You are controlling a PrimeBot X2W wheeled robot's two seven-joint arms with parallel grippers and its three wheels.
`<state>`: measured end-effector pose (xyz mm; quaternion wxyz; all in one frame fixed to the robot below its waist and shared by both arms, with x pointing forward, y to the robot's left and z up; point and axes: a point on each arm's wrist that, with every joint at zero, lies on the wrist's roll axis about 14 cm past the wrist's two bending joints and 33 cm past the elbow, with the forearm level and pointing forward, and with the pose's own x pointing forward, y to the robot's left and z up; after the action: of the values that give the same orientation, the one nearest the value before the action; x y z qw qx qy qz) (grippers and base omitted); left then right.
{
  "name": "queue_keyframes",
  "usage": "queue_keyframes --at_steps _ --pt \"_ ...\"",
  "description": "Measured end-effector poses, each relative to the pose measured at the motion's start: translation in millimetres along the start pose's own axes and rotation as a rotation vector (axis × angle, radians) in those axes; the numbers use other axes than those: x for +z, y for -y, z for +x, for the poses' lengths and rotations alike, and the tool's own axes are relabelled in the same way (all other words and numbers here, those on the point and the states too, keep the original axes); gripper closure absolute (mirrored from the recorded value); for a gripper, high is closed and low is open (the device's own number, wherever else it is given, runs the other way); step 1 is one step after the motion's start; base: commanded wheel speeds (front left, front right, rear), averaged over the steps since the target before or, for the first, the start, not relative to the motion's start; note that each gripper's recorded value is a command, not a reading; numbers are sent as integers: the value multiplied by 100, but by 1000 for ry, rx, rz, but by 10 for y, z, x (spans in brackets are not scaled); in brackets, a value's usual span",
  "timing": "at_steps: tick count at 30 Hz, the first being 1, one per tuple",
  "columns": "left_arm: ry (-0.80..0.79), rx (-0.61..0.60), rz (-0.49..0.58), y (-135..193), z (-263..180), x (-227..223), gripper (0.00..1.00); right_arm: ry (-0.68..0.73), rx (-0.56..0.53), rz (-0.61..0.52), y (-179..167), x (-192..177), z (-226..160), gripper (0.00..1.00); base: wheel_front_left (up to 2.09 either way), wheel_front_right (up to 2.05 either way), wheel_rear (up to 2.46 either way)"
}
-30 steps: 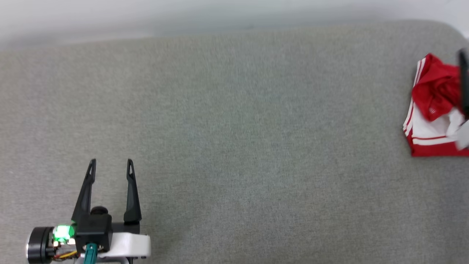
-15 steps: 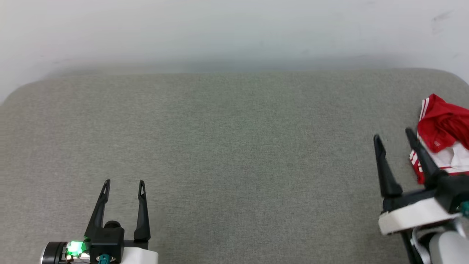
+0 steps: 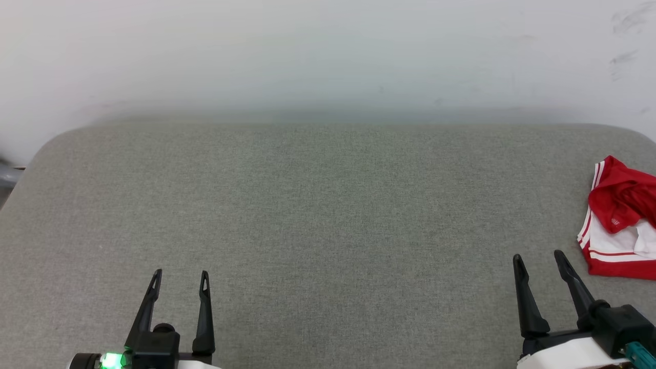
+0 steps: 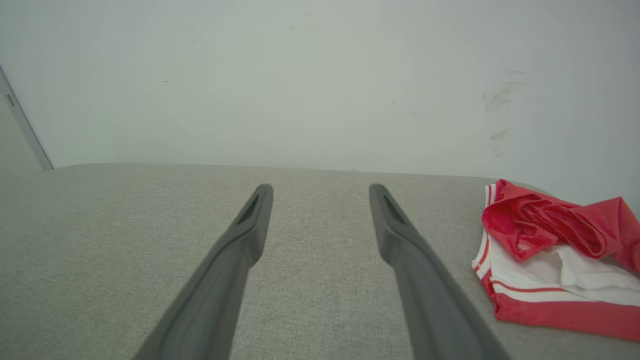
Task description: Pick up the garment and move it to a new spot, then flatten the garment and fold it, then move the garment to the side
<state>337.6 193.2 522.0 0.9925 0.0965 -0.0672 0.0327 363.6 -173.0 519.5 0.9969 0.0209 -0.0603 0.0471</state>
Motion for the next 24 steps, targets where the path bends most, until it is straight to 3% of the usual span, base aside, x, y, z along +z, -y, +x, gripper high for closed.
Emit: queue_keyframes --at_steps 14,15,20,24 --pt "3 -8 -37 7 -63 28 0 -13 -18 46 18 -44 -142 0 0 0 0" --pt "1 -5 -43 7 -65 24 100 -16 -18 47 16 -55 -145 100 0 0 0" --pt "-61 -9 -58 57 -140 -145 100 -73 -24 59 21 -220 -207 100 0 0 0" --pt "-94 7 -143 40 -141 -194 100 -82 -46 136 47 -246 -214 100 0 0 0"
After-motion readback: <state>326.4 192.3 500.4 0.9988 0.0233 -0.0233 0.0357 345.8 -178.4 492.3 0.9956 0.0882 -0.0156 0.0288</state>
